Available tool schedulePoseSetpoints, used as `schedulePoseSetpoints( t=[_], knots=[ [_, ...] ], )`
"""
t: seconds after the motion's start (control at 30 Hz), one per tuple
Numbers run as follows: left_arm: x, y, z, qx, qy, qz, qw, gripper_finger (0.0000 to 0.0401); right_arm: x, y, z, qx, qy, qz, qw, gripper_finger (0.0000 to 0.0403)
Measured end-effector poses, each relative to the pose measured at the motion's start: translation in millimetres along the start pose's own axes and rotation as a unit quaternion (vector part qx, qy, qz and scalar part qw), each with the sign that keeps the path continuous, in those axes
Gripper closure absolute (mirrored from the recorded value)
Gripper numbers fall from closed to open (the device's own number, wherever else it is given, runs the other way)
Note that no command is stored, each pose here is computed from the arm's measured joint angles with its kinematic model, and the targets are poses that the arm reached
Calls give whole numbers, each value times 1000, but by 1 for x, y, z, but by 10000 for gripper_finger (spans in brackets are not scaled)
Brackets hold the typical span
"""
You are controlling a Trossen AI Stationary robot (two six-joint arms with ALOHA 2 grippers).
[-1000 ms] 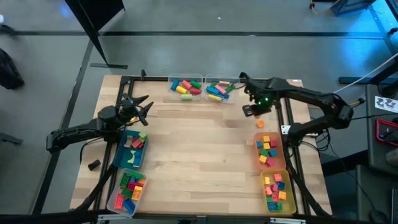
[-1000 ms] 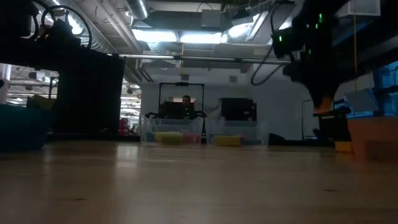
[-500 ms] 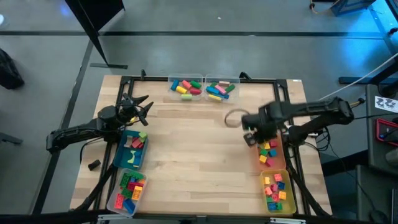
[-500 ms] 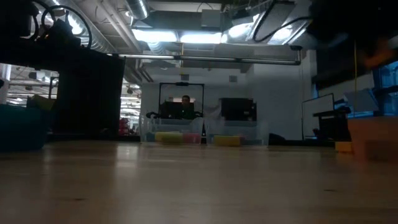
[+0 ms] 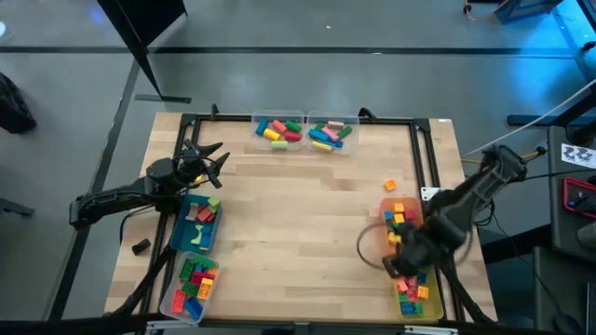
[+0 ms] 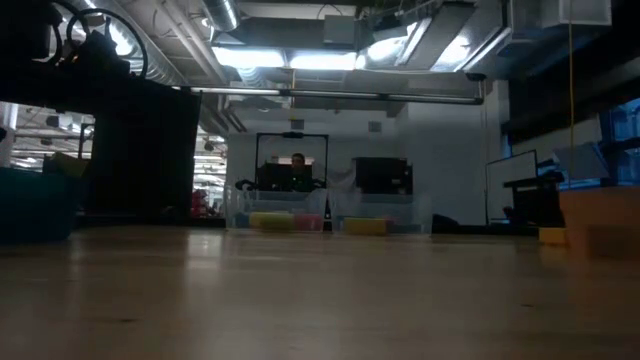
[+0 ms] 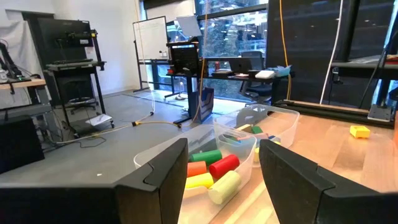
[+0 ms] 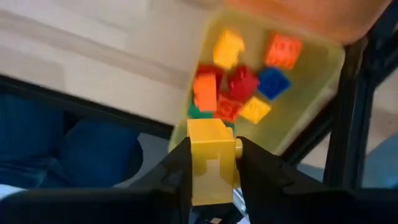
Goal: Sort blocks by size
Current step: Put the yellow game piece into the yellow bin
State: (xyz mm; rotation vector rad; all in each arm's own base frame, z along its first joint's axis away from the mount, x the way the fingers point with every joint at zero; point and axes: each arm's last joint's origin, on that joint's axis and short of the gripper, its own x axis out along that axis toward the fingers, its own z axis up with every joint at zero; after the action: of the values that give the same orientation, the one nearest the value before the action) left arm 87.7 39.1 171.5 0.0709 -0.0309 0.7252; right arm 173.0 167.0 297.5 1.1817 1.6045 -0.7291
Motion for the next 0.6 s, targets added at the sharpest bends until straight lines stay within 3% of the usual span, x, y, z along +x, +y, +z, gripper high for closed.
schedulePoseSetpoints(
  t=[0.3,0.6],
  knots=[
    [0,0,0,0,0,0,1000,217,49,-2,-46,22,-41,-43,998,287],
    [0,0,0,0,0,0,1000,217,63,3,-45,26,-70,-58,996,266]
  ],
)
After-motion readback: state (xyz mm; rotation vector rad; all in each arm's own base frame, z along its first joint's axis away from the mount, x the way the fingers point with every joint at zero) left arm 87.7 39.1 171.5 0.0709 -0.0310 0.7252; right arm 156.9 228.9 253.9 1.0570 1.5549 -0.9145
